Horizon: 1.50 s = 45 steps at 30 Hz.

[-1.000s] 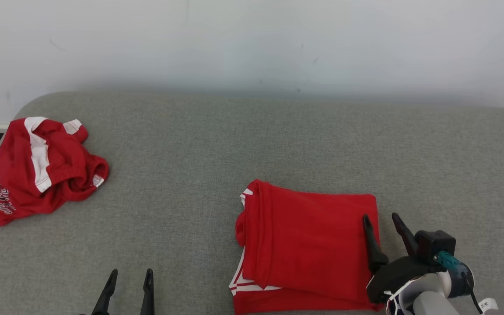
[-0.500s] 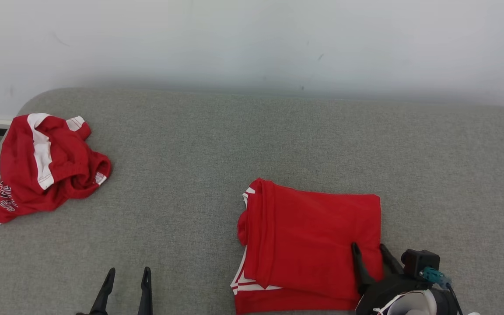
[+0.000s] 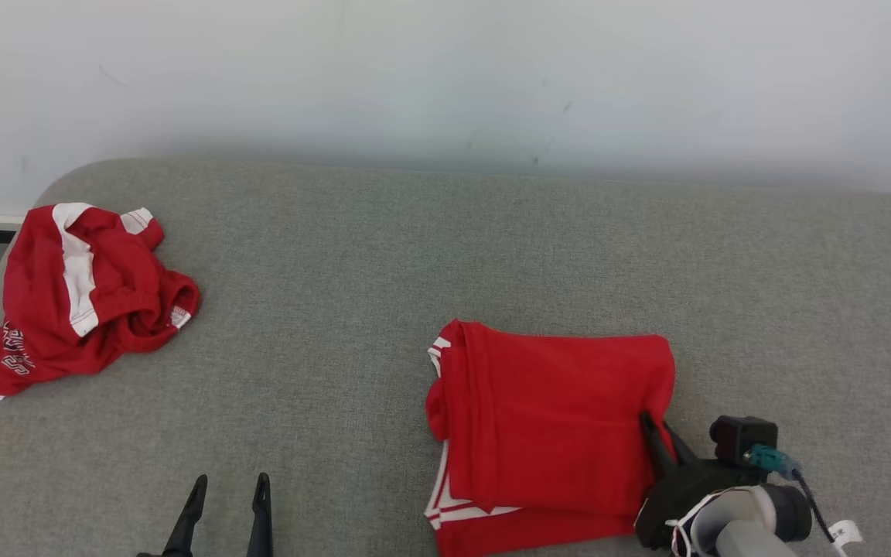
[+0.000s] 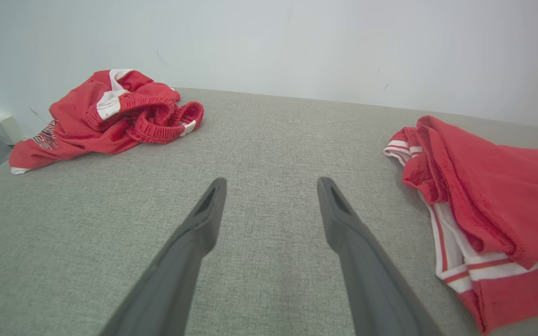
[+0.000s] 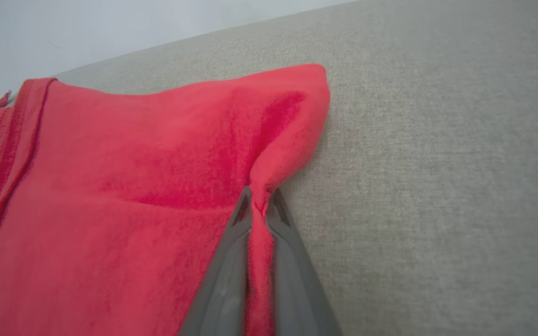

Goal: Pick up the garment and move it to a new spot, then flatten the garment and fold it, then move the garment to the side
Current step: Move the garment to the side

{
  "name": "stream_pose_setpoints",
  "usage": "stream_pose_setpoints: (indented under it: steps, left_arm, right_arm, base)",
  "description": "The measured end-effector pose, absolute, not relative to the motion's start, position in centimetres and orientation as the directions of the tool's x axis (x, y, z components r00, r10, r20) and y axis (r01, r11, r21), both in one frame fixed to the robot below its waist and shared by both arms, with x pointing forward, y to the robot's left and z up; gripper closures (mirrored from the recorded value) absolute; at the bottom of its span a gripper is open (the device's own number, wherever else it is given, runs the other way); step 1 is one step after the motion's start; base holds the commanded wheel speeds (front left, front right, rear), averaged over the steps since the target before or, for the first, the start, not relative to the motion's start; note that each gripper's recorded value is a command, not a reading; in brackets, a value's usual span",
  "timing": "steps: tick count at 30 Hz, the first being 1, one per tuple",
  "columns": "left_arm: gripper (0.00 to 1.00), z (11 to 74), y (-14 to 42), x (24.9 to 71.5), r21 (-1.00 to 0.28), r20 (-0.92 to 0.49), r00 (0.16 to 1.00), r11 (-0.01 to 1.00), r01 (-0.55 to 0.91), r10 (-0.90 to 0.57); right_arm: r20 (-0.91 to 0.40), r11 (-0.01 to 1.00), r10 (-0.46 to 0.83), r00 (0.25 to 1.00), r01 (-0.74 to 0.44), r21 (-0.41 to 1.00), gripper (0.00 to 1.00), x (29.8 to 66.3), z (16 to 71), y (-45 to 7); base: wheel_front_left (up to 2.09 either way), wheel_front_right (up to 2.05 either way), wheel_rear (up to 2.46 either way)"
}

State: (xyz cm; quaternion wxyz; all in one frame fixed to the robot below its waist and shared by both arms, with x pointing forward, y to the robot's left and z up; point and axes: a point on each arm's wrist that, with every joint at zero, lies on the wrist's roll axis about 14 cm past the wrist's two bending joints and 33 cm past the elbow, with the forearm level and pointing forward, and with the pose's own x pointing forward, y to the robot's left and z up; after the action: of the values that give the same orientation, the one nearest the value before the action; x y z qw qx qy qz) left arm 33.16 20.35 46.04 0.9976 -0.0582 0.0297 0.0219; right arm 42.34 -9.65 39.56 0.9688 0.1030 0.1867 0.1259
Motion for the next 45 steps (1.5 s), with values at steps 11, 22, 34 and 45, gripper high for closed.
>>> stream_pose_setpoints:
  steps: [11,22,34,45]
  left_arm:
    - [0.00,46.0,19.0,34.5,-0.125,-0.061,0.998,0.992,-0.005,-0.003]
    - [0.00,47.2,16.2,38.7,-0.142,-0.012,0.996,0.986,0.084,-0.087]
    - [0.00,47.6,14.1,43.3,-0.124,0.035,0.987,0.979,0.160,-0.157]
    - [0.00,46.4,13.0,46.1,-0.104,0.046,0.980,0.975,0.196,-0.192]
  right_arm:
    - [-0.225,0.985,0.175,0.959,-0.170,0.042,1.00,46.6,44.5,-17.9]
    - [-0.174,0.972,0.066,0.983,-0.102,-0.211,1.00,51.2,49.1,-26.9]
    - [-0.196,0.946,-0.096,0.976,0.028,-0.322,1.00,55.0,50.5,-34.9]
    - [-0.228,0.901,-0.180,0.957,0.068,-0.428,1.00,57.6,49.6,-39.1]
  base:
    - [0.00,0.00,0.00]
    - [0.00,0.00,0.00]
    - [0.00,0.00,0.00]
    - [0.00,0.00,0.00]
